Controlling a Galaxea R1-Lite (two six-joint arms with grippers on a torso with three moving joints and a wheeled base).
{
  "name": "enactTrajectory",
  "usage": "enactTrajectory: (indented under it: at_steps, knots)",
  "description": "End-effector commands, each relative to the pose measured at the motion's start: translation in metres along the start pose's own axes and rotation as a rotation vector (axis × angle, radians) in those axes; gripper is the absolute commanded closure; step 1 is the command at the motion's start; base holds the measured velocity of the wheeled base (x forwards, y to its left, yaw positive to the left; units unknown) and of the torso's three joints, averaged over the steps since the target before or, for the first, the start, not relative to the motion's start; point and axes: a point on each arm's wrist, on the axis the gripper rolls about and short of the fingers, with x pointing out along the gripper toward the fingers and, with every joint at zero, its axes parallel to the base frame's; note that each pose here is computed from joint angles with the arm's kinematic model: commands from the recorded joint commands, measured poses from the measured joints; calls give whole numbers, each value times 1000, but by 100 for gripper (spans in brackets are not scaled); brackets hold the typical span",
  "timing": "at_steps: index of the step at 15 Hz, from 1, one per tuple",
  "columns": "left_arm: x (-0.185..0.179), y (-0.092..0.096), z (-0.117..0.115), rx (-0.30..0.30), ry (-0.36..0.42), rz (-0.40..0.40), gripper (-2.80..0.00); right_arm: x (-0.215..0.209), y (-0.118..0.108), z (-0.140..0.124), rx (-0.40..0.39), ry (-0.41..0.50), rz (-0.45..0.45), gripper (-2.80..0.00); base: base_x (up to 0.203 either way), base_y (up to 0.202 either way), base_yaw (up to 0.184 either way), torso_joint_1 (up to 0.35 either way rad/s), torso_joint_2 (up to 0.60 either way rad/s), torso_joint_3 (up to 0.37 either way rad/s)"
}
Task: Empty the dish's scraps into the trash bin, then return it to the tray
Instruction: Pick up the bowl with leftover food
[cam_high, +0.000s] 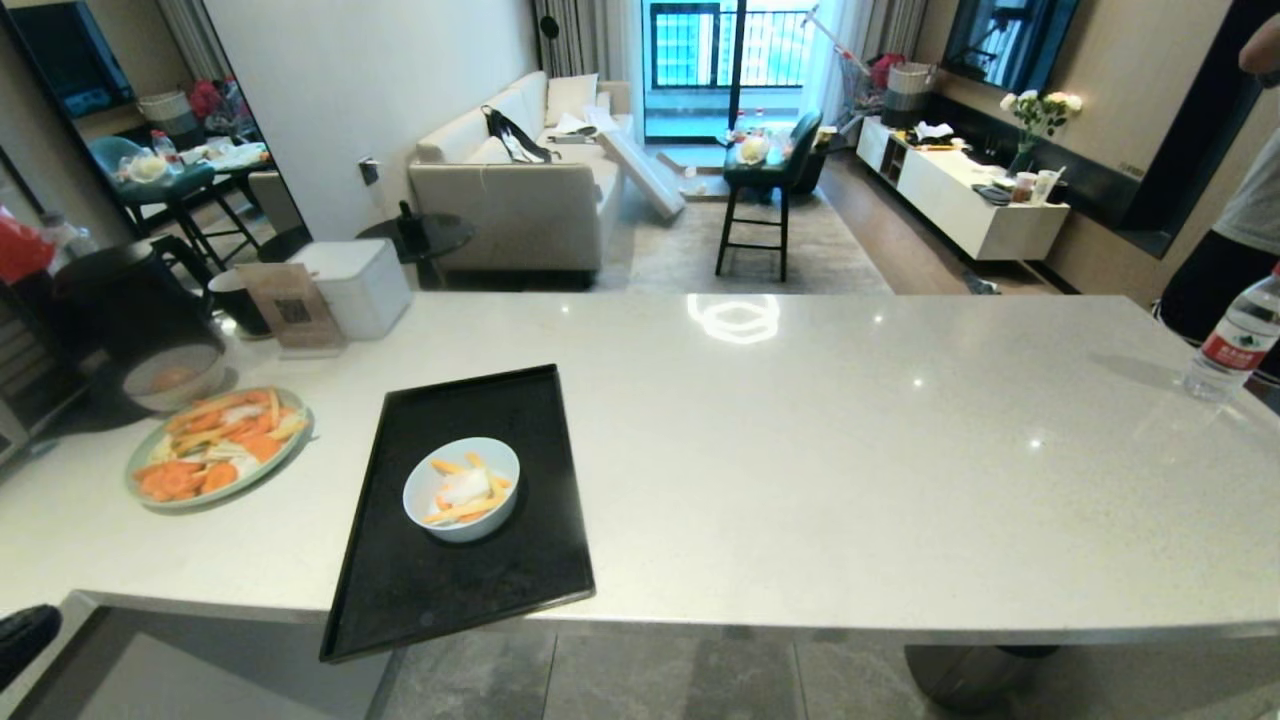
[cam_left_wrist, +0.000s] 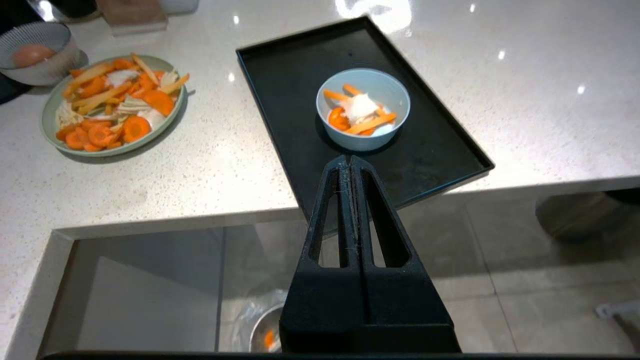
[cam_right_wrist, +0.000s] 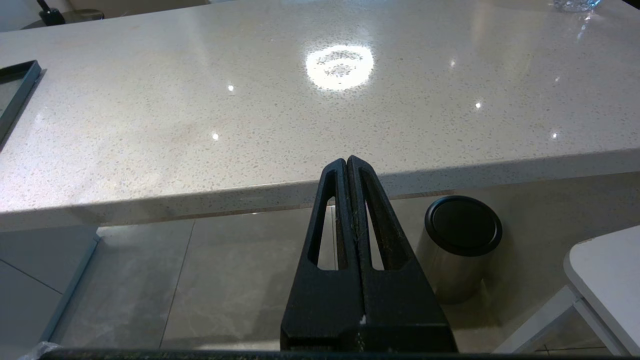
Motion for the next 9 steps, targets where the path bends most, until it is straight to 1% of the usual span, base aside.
enactTrajectory:
  at_steps: [1,3,5,7,8,9]
  knots:
    - [41,6,14,3,165,-12,0,0,0,0,1,-1,0,0,0,0,0,0,0,0]
    - [63,9,19,26,240,-23,0,0,0,0,1,-1,0,0,0,0,0,0,0,0]
    - [83,10,21,34,309,-36,0,0,0,0,1,-1,0,0,0,0,0,0,0,0]
    - [100,12,21,35,361,-40,0,0,0,0,1,-1,0,0,0,0,0,0,0,0]
    - [107,13,21,34,382,-39,-280,0,0,0,1,-1,0,0,0,0,0,0,0,0]
    - [114,14,22,33,401,-39,-280,0,0,0,1,-1,0,0,0,0,0,0,0,0]
